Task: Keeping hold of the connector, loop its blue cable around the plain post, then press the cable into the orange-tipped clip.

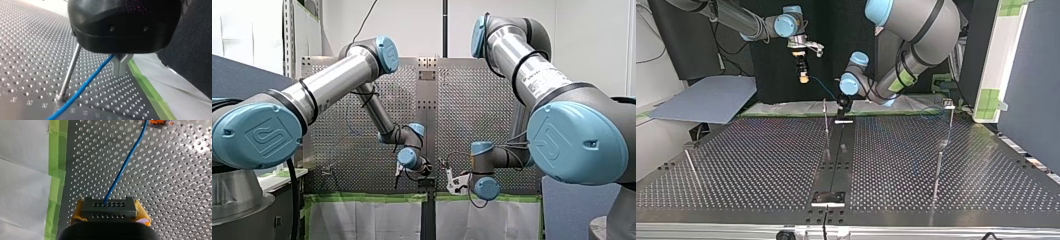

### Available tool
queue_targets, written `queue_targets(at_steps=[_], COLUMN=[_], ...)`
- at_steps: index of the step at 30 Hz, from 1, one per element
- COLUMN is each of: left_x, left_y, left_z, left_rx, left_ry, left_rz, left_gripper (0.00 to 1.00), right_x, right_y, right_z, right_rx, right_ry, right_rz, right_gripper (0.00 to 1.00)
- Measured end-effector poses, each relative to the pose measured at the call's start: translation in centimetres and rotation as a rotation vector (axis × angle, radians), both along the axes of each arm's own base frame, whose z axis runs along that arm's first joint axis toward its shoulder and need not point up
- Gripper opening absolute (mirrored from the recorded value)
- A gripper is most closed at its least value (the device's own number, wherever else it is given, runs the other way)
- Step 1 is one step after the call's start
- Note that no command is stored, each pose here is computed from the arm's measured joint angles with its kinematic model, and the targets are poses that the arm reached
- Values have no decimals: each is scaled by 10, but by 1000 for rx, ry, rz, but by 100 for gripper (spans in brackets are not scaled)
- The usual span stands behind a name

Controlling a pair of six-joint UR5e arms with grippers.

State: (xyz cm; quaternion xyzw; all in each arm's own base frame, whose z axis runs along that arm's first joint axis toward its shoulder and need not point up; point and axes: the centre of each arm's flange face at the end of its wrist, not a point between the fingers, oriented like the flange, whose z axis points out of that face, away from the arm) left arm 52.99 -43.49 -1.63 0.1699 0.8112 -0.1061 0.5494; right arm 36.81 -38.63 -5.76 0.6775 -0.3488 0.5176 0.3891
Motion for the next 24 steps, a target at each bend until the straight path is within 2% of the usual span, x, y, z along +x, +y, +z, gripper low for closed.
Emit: queue_targets(at_steps=[4,10,20,24], left_x=[-1,0,2,4], left_y=[-1,0,5,5], left_z=[-2,-2,-2,-1], left_rx=[-5,-4,16,0], left_ry=[-17,-25,-40,-53], left_rz=[-14,-13,46,63], left_gripper=[0,0,0,0], right_x=[0,1,4,4], right_y=[0,-1,-9,-13], right_z=[0,0,3,4], right_rx=[0,0,-2,-2], right_ry=[0,0,-2,-2], right_rz=[0,0,0,-4], right_gripper=[0,0,0,0])
